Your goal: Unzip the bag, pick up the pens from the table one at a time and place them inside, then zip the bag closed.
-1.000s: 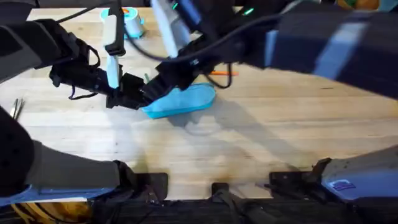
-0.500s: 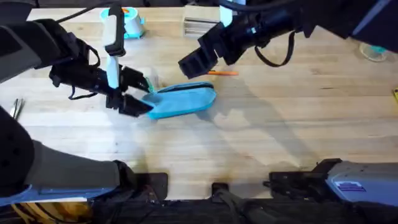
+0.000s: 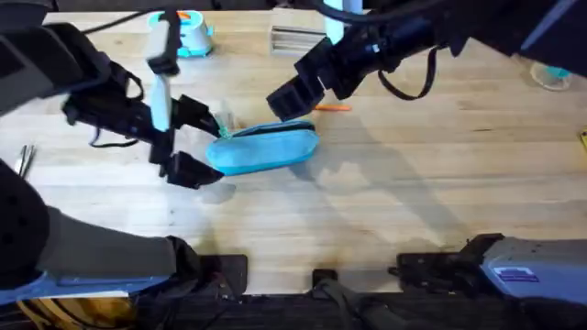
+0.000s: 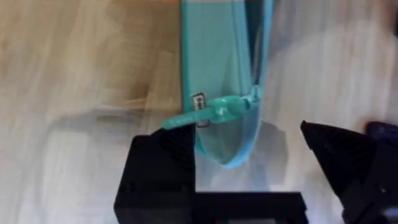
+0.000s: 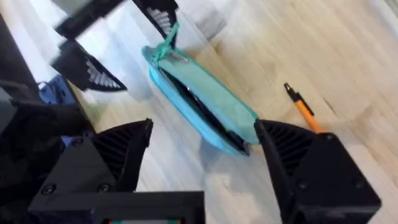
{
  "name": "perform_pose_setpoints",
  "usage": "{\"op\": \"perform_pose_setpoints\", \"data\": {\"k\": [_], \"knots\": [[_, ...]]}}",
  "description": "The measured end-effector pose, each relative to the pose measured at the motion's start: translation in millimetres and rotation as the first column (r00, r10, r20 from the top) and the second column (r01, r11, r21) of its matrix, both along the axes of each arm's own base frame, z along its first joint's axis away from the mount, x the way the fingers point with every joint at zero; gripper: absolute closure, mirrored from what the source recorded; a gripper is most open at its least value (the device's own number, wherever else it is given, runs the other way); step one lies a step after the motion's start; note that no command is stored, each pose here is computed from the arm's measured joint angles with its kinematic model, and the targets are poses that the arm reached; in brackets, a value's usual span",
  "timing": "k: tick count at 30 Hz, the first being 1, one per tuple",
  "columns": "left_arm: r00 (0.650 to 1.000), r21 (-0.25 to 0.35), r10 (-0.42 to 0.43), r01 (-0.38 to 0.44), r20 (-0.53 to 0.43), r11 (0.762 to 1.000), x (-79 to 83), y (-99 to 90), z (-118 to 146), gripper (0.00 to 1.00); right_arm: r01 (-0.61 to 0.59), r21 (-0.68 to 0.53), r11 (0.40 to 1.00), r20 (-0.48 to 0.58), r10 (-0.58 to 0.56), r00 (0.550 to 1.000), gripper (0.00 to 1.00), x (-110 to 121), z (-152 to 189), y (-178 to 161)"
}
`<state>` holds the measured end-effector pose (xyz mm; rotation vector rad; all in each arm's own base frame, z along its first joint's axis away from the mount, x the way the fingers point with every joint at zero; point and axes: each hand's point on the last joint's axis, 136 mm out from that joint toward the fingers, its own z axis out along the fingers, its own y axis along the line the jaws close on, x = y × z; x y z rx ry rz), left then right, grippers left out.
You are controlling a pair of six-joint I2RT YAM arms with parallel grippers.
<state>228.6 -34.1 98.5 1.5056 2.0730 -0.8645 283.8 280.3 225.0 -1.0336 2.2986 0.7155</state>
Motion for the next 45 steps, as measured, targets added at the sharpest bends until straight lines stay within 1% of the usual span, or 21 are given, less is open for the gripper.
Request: {"op": "perform_pose_setpoints", "data": {"k": [2, 4, 7, 9, 12, 16, 17, 18, 19, 21, 23, 24, 25, 29, 33, 38, 39, 40, 45], "knots": [[1.000, 0.002, 0.022, -0.022, -0.006, 1.000, 1.6, 6.1, 10.9, 0.006, -0.009, -0.010, 1.000, -0.002, 0.009, 1.000, 0.007, -2.1, 2.2, -1.5], [0.999, 0.010, 0.050, -0.050, 0.005, 0.999, 4.4, 14.5, 28.2, 0.006, -0.025, -0.030, 0.999, -0.011, 0.025, 1.000, 0.007, -4.9, 6.5, -3.4], [0.994, 0.034, 0.093, -0.096, 0.064, 0.995, 8.2, 26.7, 60.7, 0.005, -0.058, -0.068, 0.996, -0.031, 0.056, 0.998, 0.006, -4.7, 10.0, -3.1], [0.988, 0.055, 0.114, -0.120, 0.108, 0.991, 7.7, 32.9, 81.0, 0.005, -0.077, -0.082, 0.994, -0.033, 0.074, 0.997, 0.006, 0.1, 10.5, 0.3], [0.977, 0.095, 0.133, -0.150, 0.170, 0.984, 3.1, 39.6, 108.3, 0.006, -0.109, -0.095, 0.989, -0.015, 0.108, 0.994, 0.006, 9.2, 10.4, 8.0], [0.966, 0.148, 0.138, -0.173, 0.220, 0.974, -8.9, 42.7, 131.4, 0.008, -0.182, -0.124, 0.976, 0.021, 0.186, 0.982, 0.009, 5.9, 13.2, 15.2], [0.963, 0.161, 0.136, -0.176, 0.232, 0.971, -11.0, 43.1, 133.9, 0.007, -0.198, -0.133, 0.971, 0.037, 0.205, 0.978, 0.041, 4.7, 14.2, 17.3], [0.961, 0.174, 0.133, -0.177, 0.242, 0.969, -13.4, 43.2, 136.2, 0.008, -0.216, -0.146, 0.966, 0.057, 0.226, 0.973, 0.133, 3.6, 15.2, 19.2], [0.959, 0.185, 0.129, -0.179, 0.254, 0.966, -15.4, 43.0, 138.2, 0.007, -0.235, -0.163, 0.958, 0.078, 0.250, 0.965, 0.254, 2.6, 15.4, 20.9], [0.954, 0.200, 0.124, -0.182, 0.271, 0.963, -18.4, 42.5, 141.4, 0.008, -0.277, -0.204, 0.939, 0.120, 0.305, 0.945, 0.546, 1.0, 14.6, 22.8], [0.952, 0.212, 0.120, -0.184, 0.283, 0.960, -20.8, 42.3, 143.3, 0.007, -0.324, -0.241, 0.915, 0.159, 0.367, 0.917, 0.811, -0.7, 14.1, 24.6], [0.950, 0.217, 0.118, -0.185, 0.287, 0.958, -21.5, 42.3, 144.0, 0.007, -0.346, -0.258, 0.902, 0.175, 0.396, 0.901, 0.929, -1.5, 13.8, 25.3], [0.950, 0.220, 0.118, -0.186, 0.290, 0.958, -22.1, 42.3, 144.4, 0.006, -0.368, -0.273, 0.889, 0.188, 0.424, 0.886, 0.959, -2.5, 13.2, 26.1], [0.950, 0.222, 0.117, -0.186, 0.289, 0.957, -22.3, 42.6, 144.1, 0.007, -0.447, -0.289, 0.847, 0.208, 0.511, 0.834, 0.967, -7.6, 9.3, 32.5], [0.950, 0.223, 0.117, -0.186, 0.291, 0.957, -21.8, 42.9, 144.1, 0.008, -0.502, -0.293, 0.814, 0.196, 0.565, 0.801, 0.970, -9.7, -2.6, 38.4], [0.950, 0.223, 0.117, -0.186, 0.291, 0.957, -21.8, 43.0, 144.1, 0.006, -0.555, -0.313, 0.771, 0.124, 0.612, 0.781, 0.970, -15.6, -36.1, 36.6], [0.950, 0.223, 0.117, -0.186, 0.291, 0.957, -21.8, 42.9, 144.1, 0.007, -0.581, -0.323, 0.747, 0.072, 0.632, 0.772, 0.970, -19.0, -58.5, 35.5], [0.950, 0.223, 0.117, -0.186, 0.291, 0.957, -21.8, 43.0, 144.1, 0.007, -0.589, -0.326, 0.740, 0.059, 0.638, 0.768, 0.970, -19.6, -65.3, 36.1], [0.950, 0.223, 0.117, -0.186, 0.291, 0.957, -21.8, 43.0, 144.1, 0.007, -0.606, -0.329, 0.725, 0.053, 0.654, 0.754, 0.970, -17.7, -80.9, 44.7]]}}
